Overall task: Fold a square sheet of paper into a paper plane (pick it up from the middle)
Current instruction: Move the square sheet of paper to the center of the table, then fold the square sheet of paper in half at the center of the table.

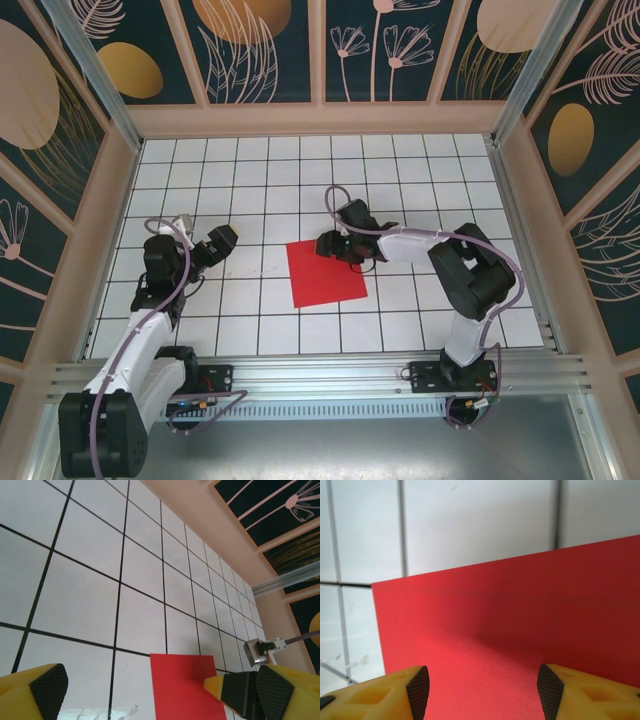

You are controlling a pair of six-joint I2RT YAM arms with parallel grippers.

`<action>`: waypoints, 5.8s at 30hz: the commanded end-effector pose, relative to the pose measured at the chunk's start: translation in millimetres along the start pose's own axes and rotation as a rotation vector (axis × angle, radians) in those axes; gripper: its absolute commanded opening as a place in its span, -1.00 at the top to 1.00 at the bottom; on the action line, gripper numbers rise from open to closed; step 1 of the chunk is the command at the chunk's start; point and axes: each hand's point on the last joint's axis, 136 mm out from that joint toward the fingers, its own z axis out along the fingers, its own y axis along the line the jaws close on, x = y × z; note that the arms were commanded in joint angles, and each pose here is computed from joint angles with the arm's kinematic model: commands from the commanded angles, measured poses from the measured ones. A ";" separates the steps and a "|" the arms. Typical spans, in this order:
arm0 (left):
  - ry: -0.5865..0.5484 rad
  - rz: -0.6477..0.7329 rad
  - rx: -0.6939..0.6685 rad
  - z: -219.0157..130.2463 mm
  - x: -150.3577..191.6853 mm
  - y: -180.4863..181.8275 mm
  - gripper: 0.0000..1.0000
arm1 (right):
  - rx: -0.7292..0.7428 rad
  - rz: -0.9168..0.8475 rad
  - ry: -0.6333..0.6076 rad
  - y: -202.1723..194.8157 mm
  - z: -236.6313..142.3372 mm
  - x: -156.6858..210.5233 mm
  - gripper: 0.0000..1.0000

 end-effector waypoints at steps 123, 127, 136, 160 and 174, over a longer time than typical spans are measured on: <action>0.415 0.167 0.154 52.5 123.6 -60.2 -0.97 | 0.565 -0.311 0.350 -85.9 -3.2 23.3 -0.52; 0.413 0.169 0.149 51.8 123.6 -59.1 -0.97 | 0.577 -0.318 0.339 -80.0 -3.5 20.8 -0.44; 0.416 0.173 0.149 50.1 124.7 -58.2 -0.97 | 0.466 -0.299 0.256 -43.8 -20.1 -2.1 -0.82; 0.431 0.179 0.141 46.8 126.8 -56.8 -0.97 | 0.440 -0.327 0.300 -45.5 -6.0 11.9 -0.98; 0.431 0.184 0.133 47.7 125.3 -57.7 -0.97 | 0.469 -0.298 0.384 -74.1 6.7 41.5 -0.66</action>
